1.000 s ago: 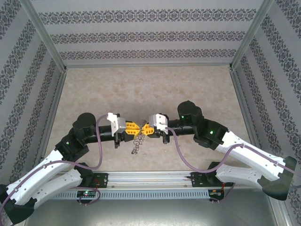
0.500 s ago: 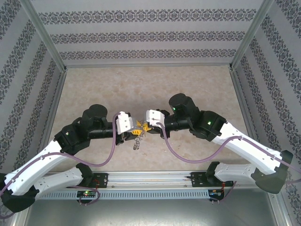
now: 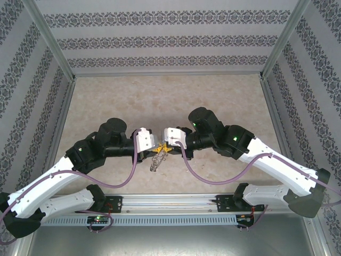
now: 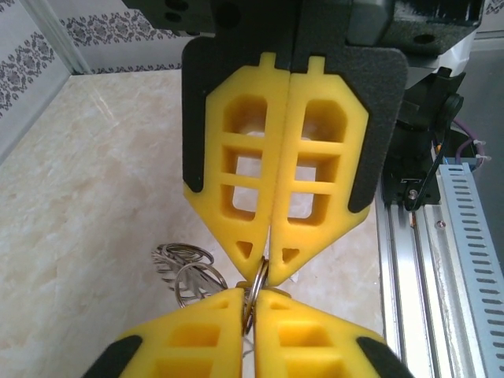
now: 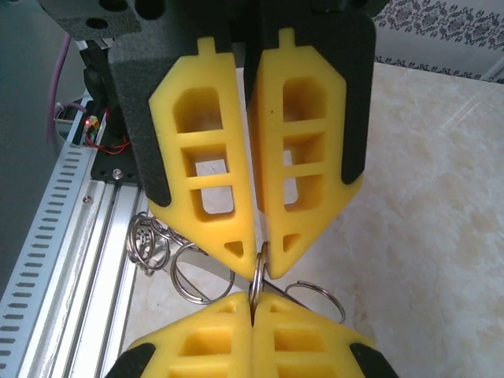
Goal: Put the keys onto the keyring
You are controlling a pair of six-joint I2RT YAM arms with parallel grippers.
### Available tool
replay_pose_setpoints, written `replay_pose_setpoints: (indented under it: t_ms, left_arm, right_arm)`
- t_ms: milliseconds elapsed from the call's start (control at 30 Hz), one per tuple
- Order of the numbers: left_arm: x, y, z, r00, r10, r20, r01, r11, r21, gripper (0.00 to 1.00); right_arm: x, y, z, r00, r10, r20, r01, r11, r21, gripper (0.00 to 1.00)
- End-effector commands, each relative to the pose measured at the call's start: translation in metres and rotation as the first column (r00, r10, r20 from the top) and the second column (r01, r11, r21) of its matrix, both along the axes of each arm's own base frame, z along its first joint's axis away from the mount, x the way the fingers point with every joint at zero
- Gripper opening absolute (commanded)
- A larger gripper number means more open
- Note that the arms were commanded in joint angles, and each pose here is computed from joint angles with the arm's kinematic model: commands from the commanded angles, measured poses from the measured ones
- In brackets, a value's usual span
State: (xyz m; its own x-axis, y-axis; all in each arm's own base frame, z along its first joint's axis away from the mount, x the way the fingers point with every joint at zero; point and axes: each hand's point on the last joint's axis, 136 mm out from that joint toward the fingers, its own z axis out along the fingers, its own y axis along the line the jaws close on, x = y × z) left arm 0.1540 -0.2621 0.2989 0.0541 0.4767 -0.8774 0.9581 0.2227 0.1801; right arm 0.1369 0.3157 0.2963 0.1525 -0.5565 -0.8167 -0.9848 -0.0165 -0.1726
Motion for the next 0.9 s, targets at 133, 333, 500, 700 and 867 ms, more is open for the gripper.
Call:
replay_pose_setpoints:
  t_ms: [133, 333, 500, 700, 867]
  left_arm:
    - [-0.001, 0.0, 0.003, 1.0, -0.011, 0.019, 0.011, 1.0, 0.016, 0.04]
    - [-0.006, -0.003, 0.01, 0.999, -0.025, 0.03, 0.026, 0.999, -0.047, 0.0]
    - [-0.016, -0.002, 0.027, 0.997, -0.05, 0.058, 0.058, 0.986, -0.155, 0.0]
    - [-0.027, -0.003, 0.037, 0.994, -0.085, 0.071, 0.1, 0.964, -0.248, 0.0]
    - [-0.037, -0.002, 0.052, 0.989, -0.109, 0.097, 0.136, 0.928, -0.346, 0.0]
  right_arm:
    - [-0.017, 0.007, 0.025, 0.995, 0.086, 0.047, -0.089, 0.994, 0.067, 0.0]
    - [-0.018, 0.007, 0.024, 0.996, 0.077, 0.036, -0.08, 0.994, 0.076, 0.11]
    - [-0.016, 0.006, 0.018, 0.999, 0.046, 0.024, -0.048, 0.994, 0.1, 0.3]
    - [-0.016, 0.006, 0.019, 0.999, 0.034, 0.014, -0.036, 0.992, 0.122, 0.29]
    - [-0.019, 0.005, 0.022, 0.999, 0.04, 0.014, -0.042, 0.989, 0.142, 0.29]
